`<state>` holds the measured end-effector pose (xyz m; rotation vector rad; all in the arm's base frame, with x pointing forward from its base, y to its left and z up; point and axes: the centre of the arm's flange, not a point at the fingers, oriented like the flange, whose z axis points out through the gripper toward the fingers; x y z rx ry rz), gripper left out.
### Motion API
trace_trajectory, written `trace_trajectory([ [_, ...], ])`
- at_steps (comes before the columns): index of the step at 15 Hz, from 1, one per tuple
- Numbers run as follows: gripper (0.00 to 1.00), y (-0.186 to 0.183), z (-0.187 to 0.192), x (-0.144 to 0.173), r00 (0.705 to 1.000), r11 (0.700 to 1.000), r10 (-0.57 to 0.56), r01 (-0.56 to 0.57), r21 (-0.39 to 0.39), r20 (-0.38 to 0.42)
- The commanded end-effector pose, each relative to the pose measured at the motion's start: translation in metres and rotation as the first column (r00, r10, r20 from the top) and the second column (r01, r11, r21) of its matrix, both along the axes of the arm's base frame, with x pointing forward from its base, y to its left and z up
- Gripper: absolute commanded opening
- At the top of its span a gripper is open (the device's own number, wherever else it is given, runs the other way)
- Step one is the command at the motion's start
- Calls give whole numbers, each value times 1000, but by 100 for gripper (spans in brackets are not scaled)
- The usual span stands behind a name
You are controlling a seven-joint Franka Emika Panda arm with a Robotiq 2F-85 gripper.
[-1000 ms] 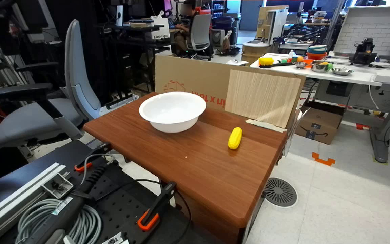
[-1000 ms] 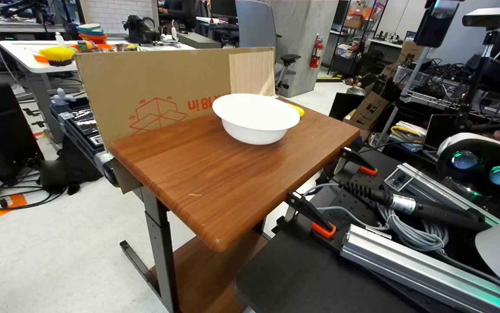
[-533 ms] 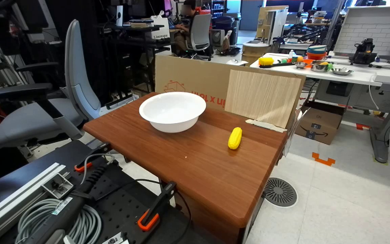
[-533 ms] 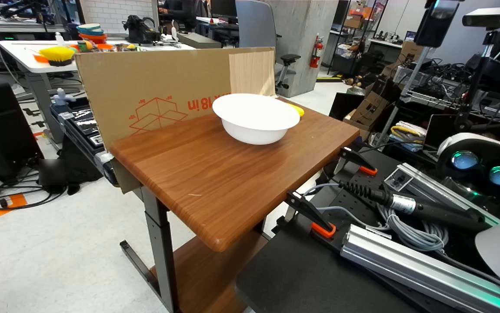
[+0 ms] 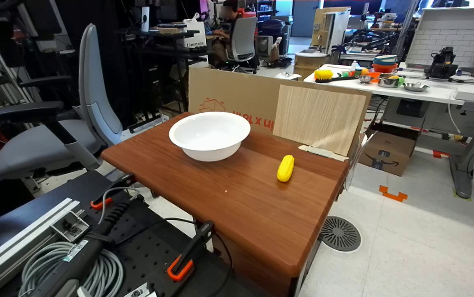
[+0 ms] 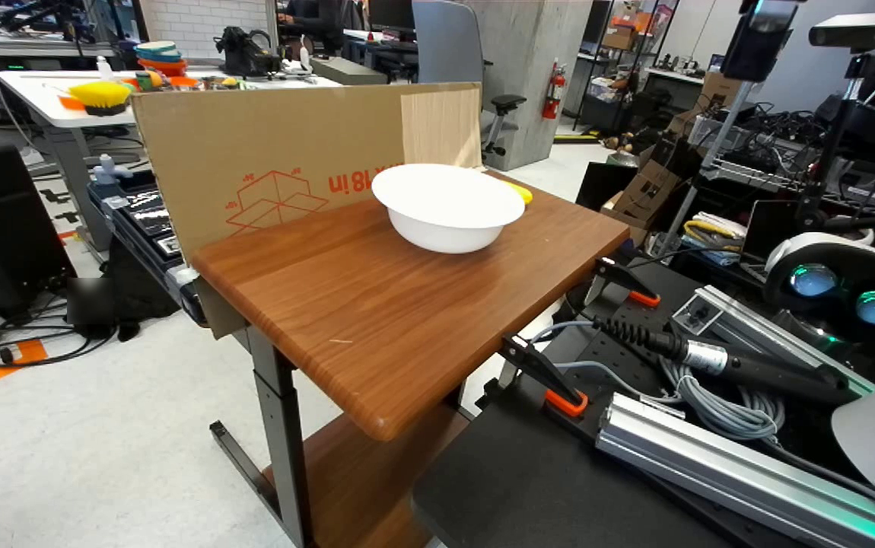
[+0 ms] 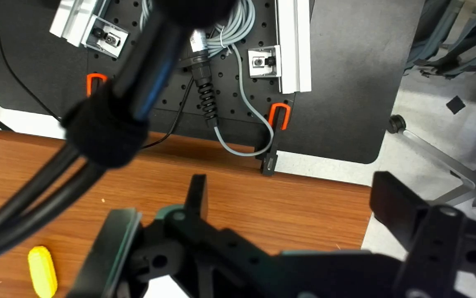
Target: Put the corn in the bowl
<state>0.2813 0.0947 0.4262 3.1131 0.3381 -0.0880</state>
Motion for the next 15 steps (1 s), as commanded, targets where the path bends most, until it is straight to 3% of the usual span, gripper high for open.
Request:
trace_trajectory([
  [1, 100, -27, 5, 52, 998, 998, -58, 58, 29, 17],
  [5, 100, -104, 2, 111, 972, 976, -208, 198, 91, 109],
  [9, 100, -187, -10, 159, 927, 923, -366, 351, 158, 80],
  [13, 100, -232, -18, 180, 893, 877, -450, 439, 194, 15],
  [14, 100, -217, -22, 155, 899, 892, -435, 422, 165, 51],
  [15, 100, -224, -24, 162, 894, 886, -445, 433, 168, 44],
])
